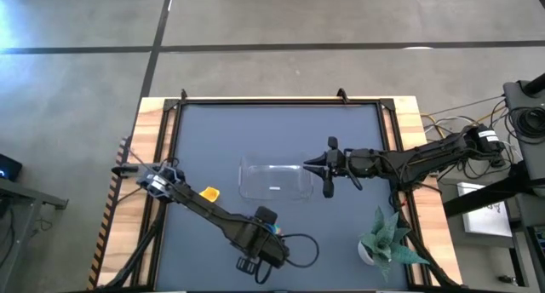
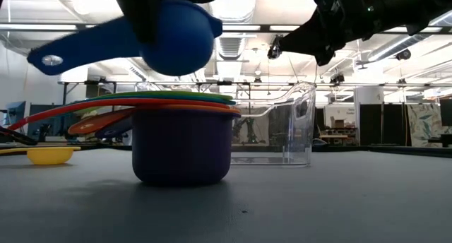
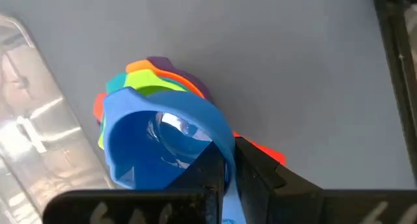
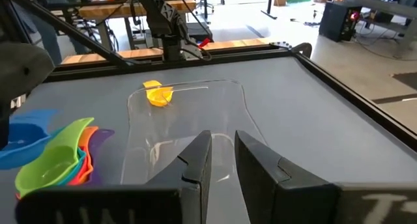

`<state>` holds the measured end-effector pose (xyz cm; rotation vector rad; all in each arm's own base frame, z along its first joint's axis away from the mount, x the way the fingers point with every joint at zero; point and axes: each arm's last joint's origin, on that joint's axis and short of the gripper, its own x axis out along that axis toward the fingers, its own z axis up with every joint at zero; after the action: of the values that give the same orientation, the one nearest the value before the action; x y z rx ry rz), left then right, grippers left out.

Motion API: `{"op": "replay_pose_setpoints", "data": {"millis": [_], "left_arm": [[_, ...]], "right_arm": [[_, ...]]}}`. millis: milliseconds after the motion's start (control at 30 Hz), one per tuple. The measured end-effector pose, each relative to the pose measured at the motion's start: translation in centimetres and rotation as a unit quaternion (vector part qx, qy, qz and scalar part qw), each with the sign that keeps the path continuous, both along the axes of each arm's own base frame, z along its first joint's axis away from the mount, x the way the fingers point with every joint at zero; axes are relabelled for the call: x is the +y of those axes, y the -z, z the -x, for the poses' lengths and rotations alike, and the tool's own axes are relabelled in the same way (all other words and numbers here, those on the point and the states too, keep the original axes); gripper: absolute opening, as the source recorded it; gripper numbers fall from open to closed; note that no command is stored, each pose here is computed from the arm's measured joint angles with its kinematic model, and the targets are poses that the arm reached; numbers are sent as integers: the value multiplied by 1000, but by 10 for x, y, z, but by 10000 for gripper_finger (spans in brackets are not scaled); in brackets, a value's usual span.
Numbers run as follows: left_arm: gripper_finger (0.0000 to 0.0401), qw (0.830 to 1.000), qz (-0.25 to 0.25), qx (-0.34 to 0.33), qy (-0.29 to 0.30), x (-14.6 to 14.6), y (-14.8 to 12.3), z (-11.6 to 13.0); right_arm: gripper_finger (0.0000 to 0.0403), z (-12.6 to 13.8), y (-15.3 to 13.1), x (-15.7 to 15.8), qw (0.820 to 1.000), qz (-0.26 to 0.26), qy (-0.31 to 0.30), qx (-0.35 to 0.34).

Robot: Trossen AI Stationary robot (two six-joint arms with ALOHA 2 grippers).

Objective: Nest measuring cups in basket
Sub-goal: Stack the blue measuring cup on top of the green measuring cup

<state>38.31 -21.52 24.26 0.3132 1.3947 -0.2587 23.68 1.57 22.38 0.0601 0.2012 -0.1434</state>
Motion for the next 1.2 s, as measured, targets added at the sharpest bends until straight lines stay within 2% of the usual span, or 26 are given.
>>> {"op": "replay_pose_setpoints", "data": {"millis": [500,600,1000,1200], "left_arm": [[14,1000,6,1,-8,5,-1,-2],[18,1000,-6,-7,-12,7,-1,-4],[96,1000,-17,-14,-9,15,-4,-6],[118,999,-31,-18,-16,17,-2,-4]], "right_arm": [[57,0,0,0,1000,-1,0,0],[57,0,0,0,1000,-1,0,0],[57,0,0,0,1000,-1,0,0],[57,0,0,0,1000,-1,0,0]]}}
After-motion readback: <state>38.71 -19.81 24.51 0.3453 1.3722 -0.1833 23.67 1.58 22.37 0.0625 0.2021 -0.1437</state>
